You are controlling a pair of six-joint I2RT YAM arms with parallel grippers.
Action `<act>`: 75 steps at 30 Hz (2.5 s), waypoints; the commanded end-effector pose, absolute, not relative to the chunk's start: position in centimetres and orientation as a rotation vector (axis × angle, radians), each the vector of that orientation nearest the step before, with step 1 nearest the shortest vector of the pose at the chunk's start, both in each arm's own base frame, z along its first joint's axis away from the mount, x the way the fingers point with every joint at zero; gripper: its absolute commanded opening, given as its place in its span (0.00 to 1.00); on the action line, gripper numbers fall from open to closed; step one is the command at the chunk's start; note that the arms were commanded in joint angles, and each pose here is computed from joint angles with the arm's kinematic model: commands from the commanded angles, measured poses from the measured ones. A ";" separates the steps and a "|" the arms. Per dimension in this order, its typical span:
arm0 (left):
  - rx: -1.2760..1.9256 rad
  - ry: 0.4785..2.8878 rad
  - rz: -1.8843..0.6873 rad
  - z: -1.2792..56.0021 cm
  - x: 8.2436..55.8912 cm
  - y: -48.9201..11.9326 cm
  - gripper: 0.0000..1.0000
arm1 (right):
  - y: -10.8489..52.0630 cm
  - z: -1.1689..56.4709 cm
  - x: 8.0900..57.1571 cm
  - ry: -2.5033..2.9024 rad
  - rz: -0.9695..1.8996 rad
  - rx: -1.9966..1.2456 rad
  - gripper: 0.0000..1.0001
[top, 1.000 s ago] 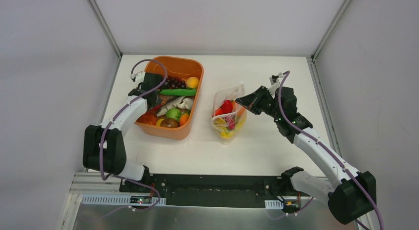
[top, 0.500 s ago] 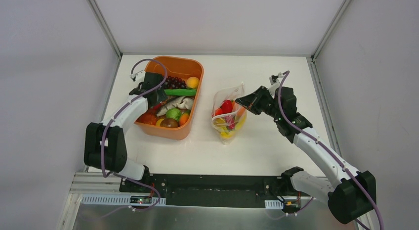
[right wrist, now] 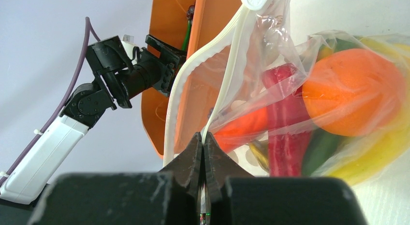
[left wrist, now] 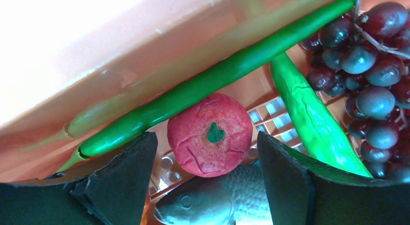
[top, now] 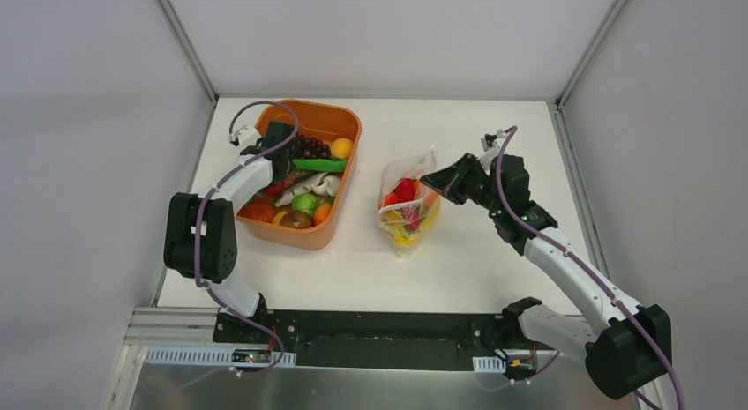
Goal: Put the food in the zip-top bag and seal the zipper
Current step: Pick up the fake vegetable from the bin, then place the fake vegetable in the zipper food storage bag.
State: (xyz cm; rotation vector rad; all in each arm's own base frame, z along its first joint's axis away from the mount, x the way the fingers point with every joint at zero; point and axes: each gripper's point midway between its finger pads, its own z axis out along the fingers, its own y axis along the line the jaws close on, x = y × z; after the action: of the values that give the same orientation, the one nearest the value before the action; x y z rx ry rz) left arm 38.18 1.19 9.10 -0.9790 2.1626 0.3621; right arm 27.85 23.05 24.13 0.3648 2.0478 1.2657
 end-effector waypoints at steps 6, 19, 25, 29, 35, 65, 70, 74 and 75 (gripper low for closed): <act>-1.046 2.111 0.487 8.6 37.5 2.5 0.61 | 23.0 26.4 28.1 1.969 1.295 0.338 0.00; -0.887 2.053 0.329 14.1 36.6 0.0 0.11 | 23.1 26.1 28.2 1.975 1.297 0.343 0.00; -0.842 2.021 0.173 16.1 36.0 -1.2 0.08 | 23.0 26.4 28.1 1.967 1.304 0.344 0.00; -0.776 2.024 0.044 17.5 36.0 -2.7 0.07 | 23.0 26.6 28.0 1.961 1.308 0.339 0.00; -0.587 2.005 -0.272 21.4 36.4 -7.4 0.05 | 22.9 27.1 27.8 1.949 1.310 0.327 0.00; 0.622 2.001 -1.054 31.9 28.4 -33.9 0.11 | 22.8 27.7 27.3 1.949 1.298 0.290 0.00; 0.688 2.092 -1.009 29.5 28.5 -34.9 0.11 | 22.7 28.2 27.3 1.928 1.300 0.277 0.00; 0.727 2.157 -0.952 27.9 28.5 -35.2 0.13 | 22.6 28.7 27.1 1.893 1.306 0.258 0.00; 0.729 2.165 -0.946 27.6 28.6 -35.3 0.13 | 22.5 28.8 27.1 1.883 1.304 0.259 0.00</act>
State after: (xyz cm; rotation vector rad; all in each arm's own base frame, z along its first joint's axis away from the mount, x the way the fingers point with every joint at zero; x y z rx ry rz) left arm 29.07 -35.27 27.77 0.6553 2.1536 -1.0032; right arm 27.37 22.45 24.59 0.3415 2.0393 1.2436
